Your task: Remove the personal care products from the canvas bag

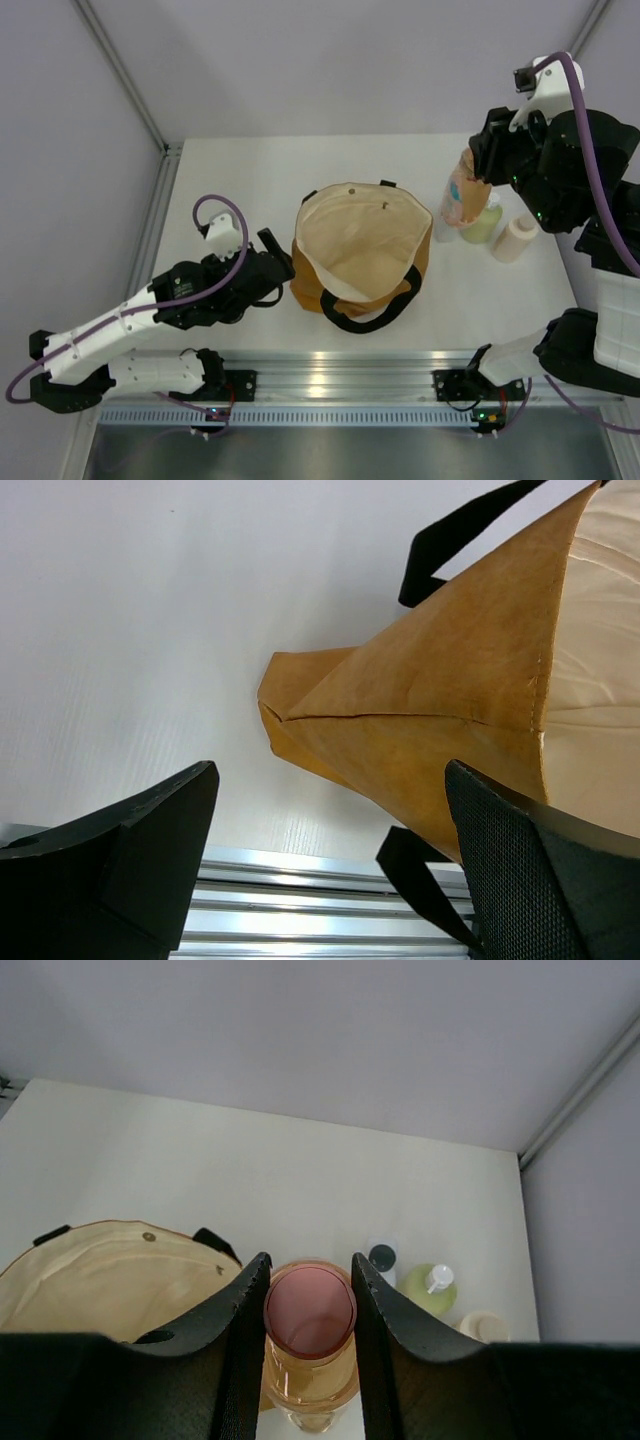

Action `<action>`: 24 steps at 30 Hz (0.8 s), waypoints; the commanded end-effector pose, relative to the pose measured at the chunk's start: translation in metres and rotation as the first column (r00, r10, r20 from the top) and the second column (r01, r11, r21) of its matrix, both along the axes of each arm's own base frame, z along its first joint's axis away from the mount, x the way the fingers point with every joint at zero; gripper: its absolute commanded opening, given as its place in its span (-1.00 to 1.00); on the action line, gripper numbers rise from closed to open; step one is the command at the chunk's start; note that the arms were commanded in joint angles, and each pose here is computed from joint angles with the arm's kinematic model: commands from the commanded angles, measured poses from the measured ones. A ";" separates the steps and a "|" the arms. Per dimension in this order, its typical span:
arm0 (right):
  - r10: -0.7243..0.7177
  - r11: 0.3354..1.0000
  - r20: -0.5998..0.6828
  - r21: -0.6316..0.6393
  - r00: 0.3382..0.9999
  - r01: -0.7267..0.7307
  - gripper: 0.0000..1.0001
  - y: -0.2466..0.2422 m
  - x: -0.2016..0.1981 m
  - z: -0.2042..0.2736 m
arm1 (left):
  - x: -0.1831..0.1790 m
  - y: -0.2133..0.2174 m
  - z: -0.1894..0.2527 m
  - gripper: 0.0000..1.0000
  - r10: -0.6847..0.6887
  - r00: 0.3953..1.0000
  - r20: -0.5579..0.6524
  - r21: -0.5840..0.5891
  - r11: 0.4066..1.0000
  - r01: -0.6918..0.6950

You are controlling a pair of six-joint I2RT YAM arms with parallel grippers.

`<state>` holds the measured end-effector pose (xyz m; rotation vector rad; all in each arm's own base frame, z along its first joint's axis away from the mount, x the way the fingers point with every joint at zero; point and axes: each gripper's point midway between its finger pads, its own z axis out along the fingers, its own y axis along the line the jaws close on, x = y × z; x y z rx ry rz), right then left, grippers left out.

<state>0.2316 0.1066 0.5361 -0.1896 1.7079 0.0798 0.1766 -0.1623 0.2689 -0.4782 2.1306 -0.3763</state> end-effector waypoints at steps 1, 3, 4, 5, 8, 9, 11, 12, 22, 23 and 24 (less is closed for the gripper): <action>-0.152 0.984 0.134 0.115 0.979 0.137 -1.00 -0.042 -0.007 0.040 | 0.000 0.003 -0.002 0.98 0.012 1.000 0.001 0.011 1.000 -0.012; -0.177 0.982 0.102 0.077 0.979 0.170 -1.00 -0.039 0.001 0.021 | 0.001 0.004 0.001 0.98 0.015 1.000 0.009 0.009 1.000 -0.015; -0.200 0.977 0.105 0.094 0.974 0.190 -1.00 -0.049 -0.002 0.020 | 0.001 0.004 0.001 0.98 0.016 1.000 0.012 0.010 1.000 -0.016; -0.211 0.976 0.082 0.070 0.974 0.205 -1.00 -0.043 0.006 0.004 | 0.001 0.005 0.003 0.98 0.014 1.000 0.017 0.011 1.000 -0.015; -0.240 0.966 0.059 0.112 0.969 0.232 -1.00 -0.051 0.020 -0.026 | 0.003 0.008 0.010 0.98 0.023 0.999 0.032 0.011 1.000 -0.024; -0.197 0.974 0.048 0.124 0.979 0.190 -1.00 -0.045 0.024 -0.035 | 0.003 0.009 0.010 0.98 0.025 0.999 0.034 0.018 1.000 -0.026; -0.232 0.964 0.037 0.140 0.972 0.225 -1.00 -0.058 0.033 -0.055 | 0.004 0.011 0.012 0.98 0.027 0.999 0.044 0.026 0.999 -0.028; -0.241 0.962 0.033 0.140 0.970 0.234 -1.00 -0.061 0.036 -0.062 | 0.004 0.012 0.013 0.98 0.027 0.999 0.044 0.029 0.999 -0.028; -0.337 0.927 0.041 0.189 0.941 0.324 -1.00 -0.099 0.066 -0.146 | 0.004 0.016 -0.005 0.98 0.048 0.998 0.028 0.064 0.997 -0.050; -0.321 0.933 0.052 0.188 0.946 0.306 -1.00 -0.098 0.068 -0.150 | 0.003 0.016 -0.009 0.98 0.049 0.999 0.021 0.066 0.997 -0.051; -0.326 0.931 0.073 0.195 0.943 0.307 -1.00 -0.101 0.067 -0.150 | 0.003 0.017 -0.010 0.98 0.052 0.999 0.018 0.067 0.996 -0.053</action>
